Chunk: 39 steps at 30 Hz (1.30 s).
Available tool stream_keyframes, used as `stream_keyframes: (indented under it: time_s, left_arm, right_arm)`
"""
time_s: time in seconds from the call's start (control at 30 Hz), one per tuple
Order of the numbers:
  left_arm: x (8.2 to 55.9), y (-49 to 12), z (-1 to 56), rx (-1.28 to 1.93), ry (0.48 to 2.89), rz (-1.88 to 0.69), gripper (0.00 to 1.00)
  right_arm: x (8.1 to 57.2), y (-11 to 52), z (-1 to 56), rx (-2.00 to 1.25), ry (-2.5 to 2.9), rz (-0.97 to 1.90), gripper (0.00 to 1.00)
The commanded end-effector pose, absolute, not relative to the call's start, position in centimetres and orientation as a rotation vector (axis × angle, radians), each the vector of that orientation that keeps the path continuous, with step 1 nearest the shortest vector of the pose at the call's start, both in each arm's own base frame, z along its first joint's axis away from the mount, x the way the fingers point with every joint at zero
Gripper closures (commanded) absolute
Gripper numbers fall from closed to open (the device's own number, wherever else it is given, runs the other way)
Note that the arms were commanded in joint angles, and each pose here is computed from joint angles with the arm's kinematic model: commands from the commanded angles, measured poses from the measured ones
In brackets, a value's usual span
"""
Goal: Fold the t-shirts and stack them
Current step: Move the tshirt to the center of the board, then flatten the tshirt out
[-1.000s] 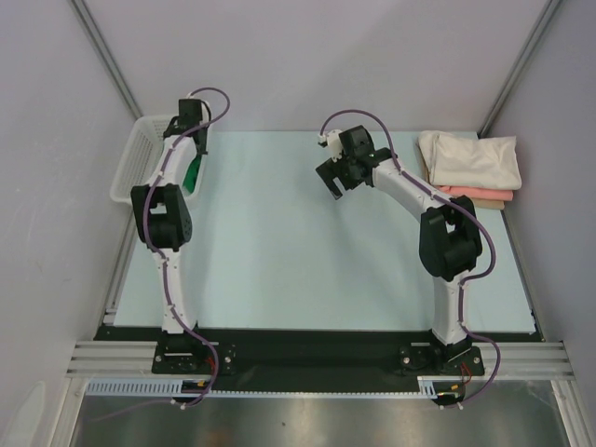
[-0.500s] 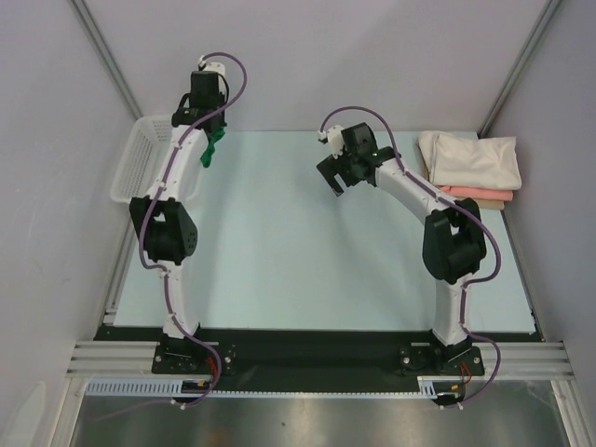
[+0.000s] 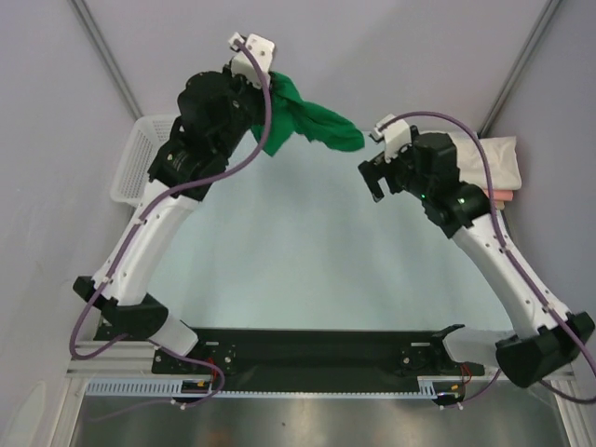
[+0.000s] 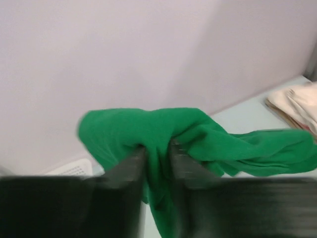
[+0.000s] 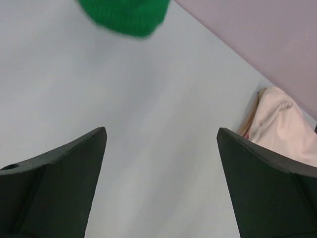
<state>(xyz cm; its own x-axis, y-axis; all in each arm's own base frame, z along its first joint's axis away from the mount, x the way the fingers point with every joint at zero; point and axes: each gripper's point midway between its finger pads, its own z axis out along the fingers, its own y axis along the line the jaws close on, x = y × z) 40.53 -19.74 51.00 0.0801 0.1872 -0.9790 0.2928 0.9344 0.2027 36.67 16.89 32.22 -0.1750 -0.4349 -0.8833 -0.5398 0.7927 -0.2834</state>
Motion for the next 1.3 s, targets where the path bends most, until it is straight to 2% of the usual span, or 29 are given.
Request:
stream_keyframes:
  time_s: [0.0, 0.03, 0.1, 0.23, 0.37, 0.53, 0.63, 0.77, 0.97, 1.27]
  left_arm:
    - [40.7, -23.8, 42.9, 0.630, 1.646, -0.073, 0.26]
    - [40.5, -24.1, 42.8, 0.624, 1.649, -0.079, 0.17]
    - [40.8, -24.5, 39.5, 0.621, 1.743, -0.083, 0.07]
    - [40.3, -24.5, 38.4, 0.648, 1.779, -0.116, 0.00]
    - [39.7, -23.2, 35.8, 0.636, 1.857, -0.131, 0.00]
    - [38.5, -20.0, 31.1, 0.629, 1.977, -0.100, 0.00]
    - [38.0, -18.6, 29.7, 0.636, 2.015, -0.099, 0.00]
    - [38.0, -17.4, 29.7, 0.620, 2.024, -0.105, 0.01]
    - [37.7, -16.7, 30.6, 0.627, 2.002, -0.086, 0.01]
    - [38.6, -17.2, 29.4, 0.628, 2.032, -0.088, 0.01]
  right_arm:
    - [34.1, 14.3, 31.1, -0.732, 1.835, 0.144, 0.00]
    - [33.6, 14.3, 31.7, -0.725, 1.819, 0.158, 0.00]
    - [33.1, 12.5, 31.2, -0.677, 1.849, 0.160, 0.00]
    - [30.0, 12.6, 30.7, -0.788, 1.872, 0.254, 0.02]
    - [26.9, 14.1, 28.2, -1.046, 1.843, 0.269, 0.07]
    - [22.8, 17.8, 22.4, -1.365, 1.857, 0.407, 0.14]
    - [21.0, 18.7, 18.3, -1.589, 1.828, 0.372, 0.21]
    - [22.2, 18.6, 15.1, -1.654, 1.768, 0.273, 0.26]
    - [23.1, 18.4, 11.6, -1.745, 1.778, 0.228, 0.43]
    - [25.4, 18.7, 8.7, -1.788, 1.778, 0.146, 0.44]
